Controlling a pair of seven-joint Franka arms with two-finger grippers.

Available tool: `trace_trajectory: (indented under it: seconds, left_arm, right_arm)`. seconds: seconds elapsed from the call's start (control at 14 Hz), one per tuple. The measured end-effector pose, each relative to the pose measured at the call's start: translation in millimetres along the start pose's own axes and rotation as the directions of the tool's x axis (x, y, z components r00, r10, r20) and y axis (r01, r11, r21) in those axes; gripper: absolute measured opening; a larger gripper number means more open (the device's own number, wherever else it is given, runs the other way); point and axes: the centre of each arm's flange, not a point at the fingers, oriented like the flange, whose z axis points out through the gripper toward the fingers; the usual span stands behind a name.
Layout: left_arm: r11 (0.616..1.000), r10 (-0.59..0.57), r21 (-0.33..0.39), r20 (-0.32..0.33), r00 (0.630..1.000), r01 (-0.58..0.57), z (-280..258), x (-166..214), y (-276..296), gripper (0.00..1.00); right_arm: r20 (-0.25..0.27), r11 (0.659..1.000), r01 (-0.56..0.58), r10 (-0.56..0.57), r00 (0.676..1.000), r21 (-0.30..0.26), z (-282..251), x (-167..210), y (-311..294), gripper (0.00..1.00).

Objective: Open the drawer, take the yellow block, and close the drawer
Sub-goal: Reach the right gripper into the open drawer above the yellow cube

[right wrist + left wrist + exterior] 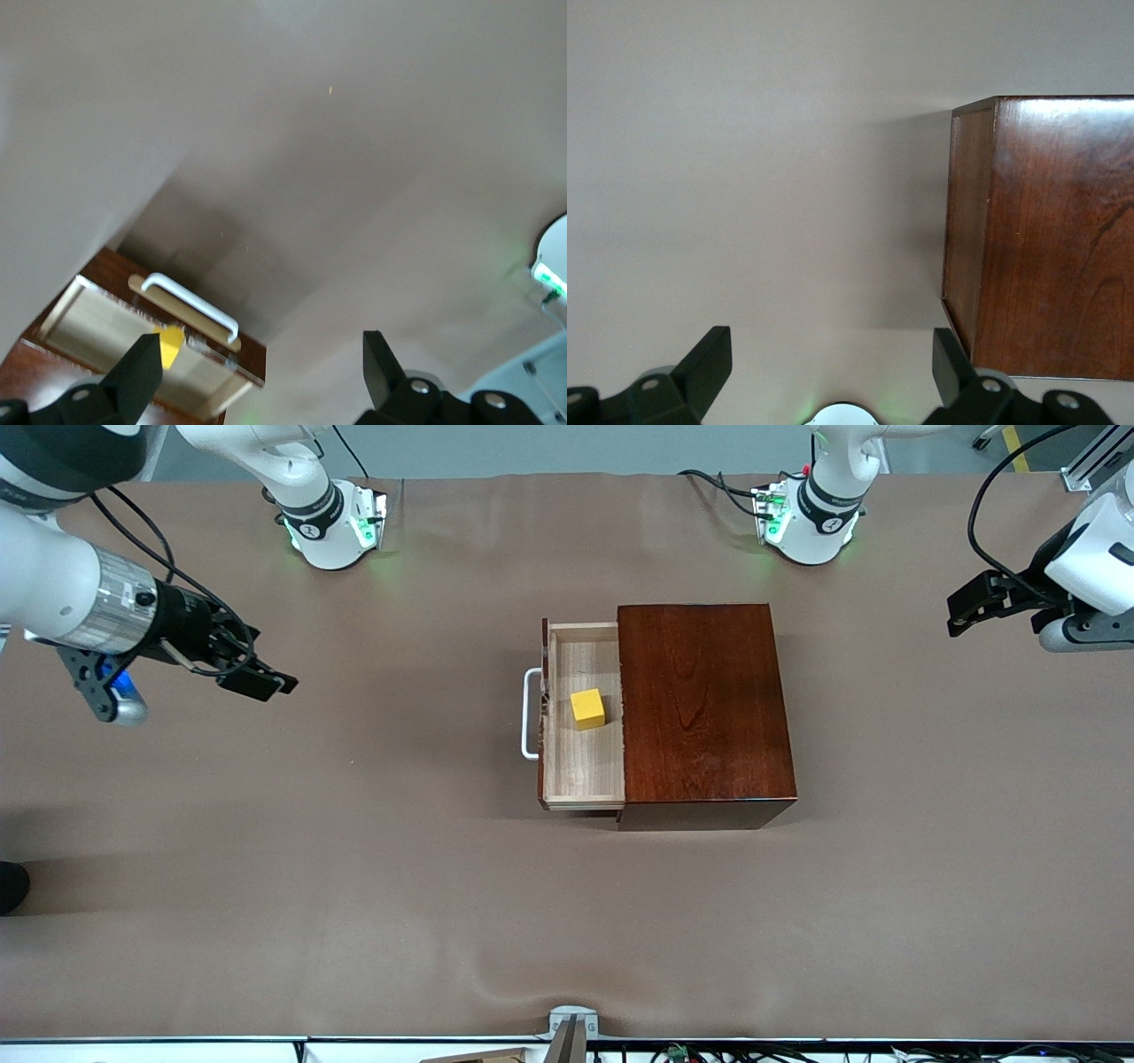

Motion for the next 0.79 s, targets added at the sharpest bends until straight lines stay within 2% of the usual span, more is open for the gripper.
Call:
trace_trajectory:
  seconds: [0.14, 0.57, 0.79]
  left_arm:
    - [1.000, -0.001, 0.000, -0.004, 1.000, 0.001, -1.2, 0.0, -0.1, 1.00]
    - [1.000, -0.017, -0.006, -0.044, 0.999, 0.017, -19.9, -3.8, -8.6, 1.00]
    - [1.000, -0.020, -0.005, -0.036, 0.999, 0.020, -16.0, -1.4, -5.1, 1.00]
  right_arm:
    - [0.016, 0.999, -0.037, 0.037, 0.999, -0.017, 18.4, -13.2, -16.8, 1.00]
    - [-0.011, 0.986, -0.163, 0.162, 0.987, -0.046, 96.4, -90.0, -84.9, 1.00]
    - [-0.031, 0.969, -0.248, 0.247, 0.969, -0.023, 146.3, -120.7, -118.4, 1.00]
